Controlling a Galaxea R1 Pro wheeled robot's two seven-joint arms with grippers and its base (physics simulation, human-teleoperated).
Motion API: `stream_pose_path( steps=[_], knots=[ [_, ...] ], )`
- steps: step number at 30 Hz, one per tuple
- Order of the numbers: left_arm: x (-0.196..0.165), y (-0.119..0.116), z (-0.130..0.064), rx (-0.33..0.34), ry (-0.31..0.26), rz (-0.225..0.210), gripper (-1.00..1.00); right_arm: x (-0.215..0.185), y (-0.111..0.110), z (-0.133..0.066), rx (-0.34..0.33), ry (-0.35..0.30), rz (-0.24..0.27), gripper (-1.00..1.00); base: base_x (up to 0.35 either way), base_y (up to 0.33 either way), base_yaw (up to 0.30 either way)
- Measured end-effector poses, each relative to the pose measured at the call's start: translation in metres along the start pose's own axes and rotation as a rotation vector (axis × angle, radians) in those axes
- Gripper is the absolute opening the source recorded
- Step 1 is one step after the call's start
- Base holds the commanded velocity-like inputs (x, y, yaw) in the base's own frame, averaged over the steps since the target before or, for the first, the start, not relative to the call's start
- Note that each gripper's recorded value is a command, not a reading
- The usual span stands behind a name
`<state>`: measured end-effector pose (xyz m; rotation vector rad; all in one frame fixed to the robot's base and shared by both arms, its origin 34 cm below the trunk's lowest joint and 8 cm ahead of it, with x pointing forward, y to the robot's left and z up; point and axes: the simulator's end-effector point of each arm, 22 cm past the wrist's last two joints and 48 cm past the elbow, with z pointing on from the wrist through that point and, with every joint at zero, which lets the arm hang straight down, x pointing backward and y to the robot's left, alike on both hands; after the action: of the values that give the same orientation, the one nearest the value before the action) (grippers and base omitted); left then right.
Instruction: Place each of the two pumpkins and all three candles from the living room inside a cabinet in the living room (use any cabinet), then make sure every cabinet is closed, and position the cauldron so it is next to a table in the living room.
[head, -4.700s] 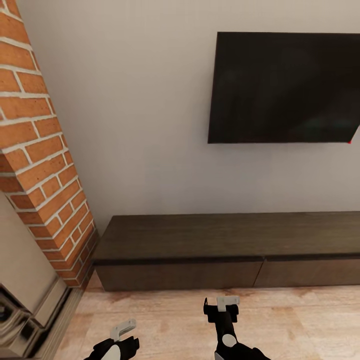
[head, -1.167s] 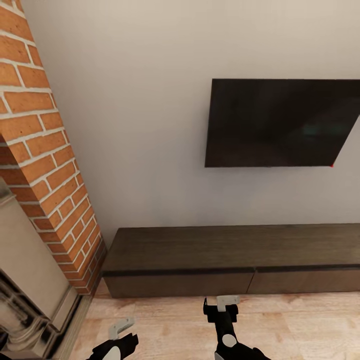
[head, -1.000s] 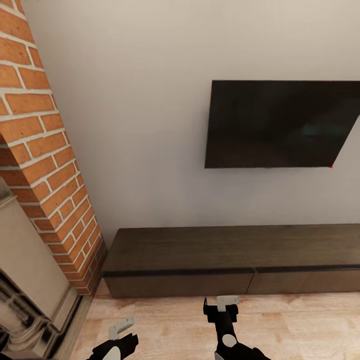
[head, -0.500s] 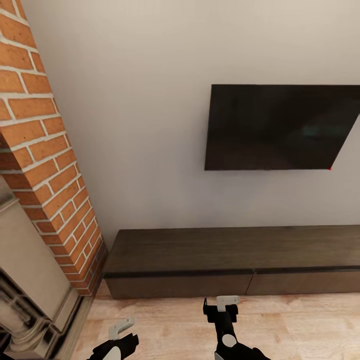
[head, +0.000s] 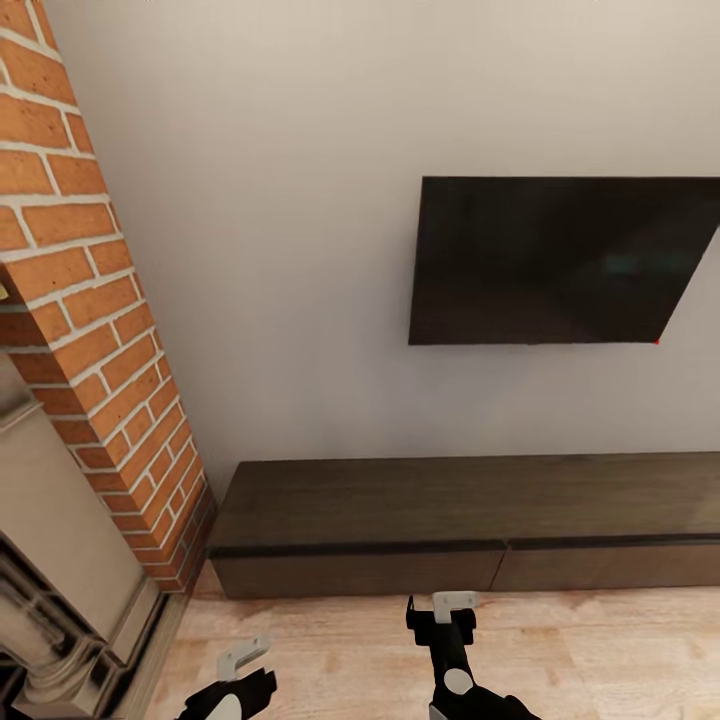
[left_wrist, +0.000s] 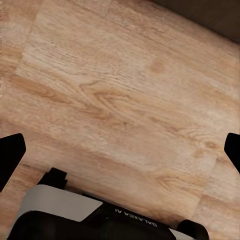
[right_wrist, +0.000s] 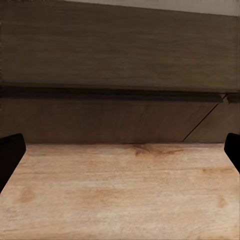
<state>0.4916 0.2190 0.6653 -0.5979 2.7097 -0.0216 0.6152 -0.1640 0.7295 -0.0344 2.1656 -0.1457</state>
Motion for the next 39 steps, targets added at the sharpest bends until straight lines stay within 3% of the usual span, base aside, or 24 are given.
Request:
stream_pose_path(
  steps=[13,16,19,22,25,32,36,39],
  knots=[
    [0.006,0.01,-0.01,-0.026,0.016,0.005,1.0,-0.002,-0.004,-0.01,0.009,0.03,-0.007,1.0,0.0,0.0,0.0],
    [0.006,0.013,-0.012,-0.031,0.019,0.006,1.0,0.007,-0.007,-0.013,0.02,0.082,-0.003,1.0,0.0,0.0,0.0],
    [0.007,0.015,-0.014,-0.036,0.022,0.006,1.0,0.022,-0.017,-0.017,0.058,0.149,0.062,1.0,0.0,0.0,0.0],
    [0.007,0.016,-0.017,-0.039,0.023,0.006,1.0,0.047,-0.042,-0.022,0.123,0.221,0.102,1.0,0.0,0.0,0.0],
    [0.008,0.019,-0.019,-0.046,0.027,0.007,1.0,0.078,-0.073,-0.029,0.173,0.293,0.105,1.0,0.0,0.0,0.0],
    [0.051,0.067,-0.012,-0.152,0.114,0.03,1.0,0.098,-0.095,-0.038,0.172,0.349,0.089,1.0,0.0,0.0,0.0],
    [0.088,0.113,-0.008,-0.209,0.18,0.122,1.0,0.104,-0.104,-0.044,0.183,0.37,0.079,1.0,0.0,0.0,0.0],
    [0.104,0.137,-0.009,-0.228,0.2,0.159,1.0,0.109,-0.104,-0.051,0.185,0.383,0.075,1.0,0.0,0.0,0.0]
  ],
)
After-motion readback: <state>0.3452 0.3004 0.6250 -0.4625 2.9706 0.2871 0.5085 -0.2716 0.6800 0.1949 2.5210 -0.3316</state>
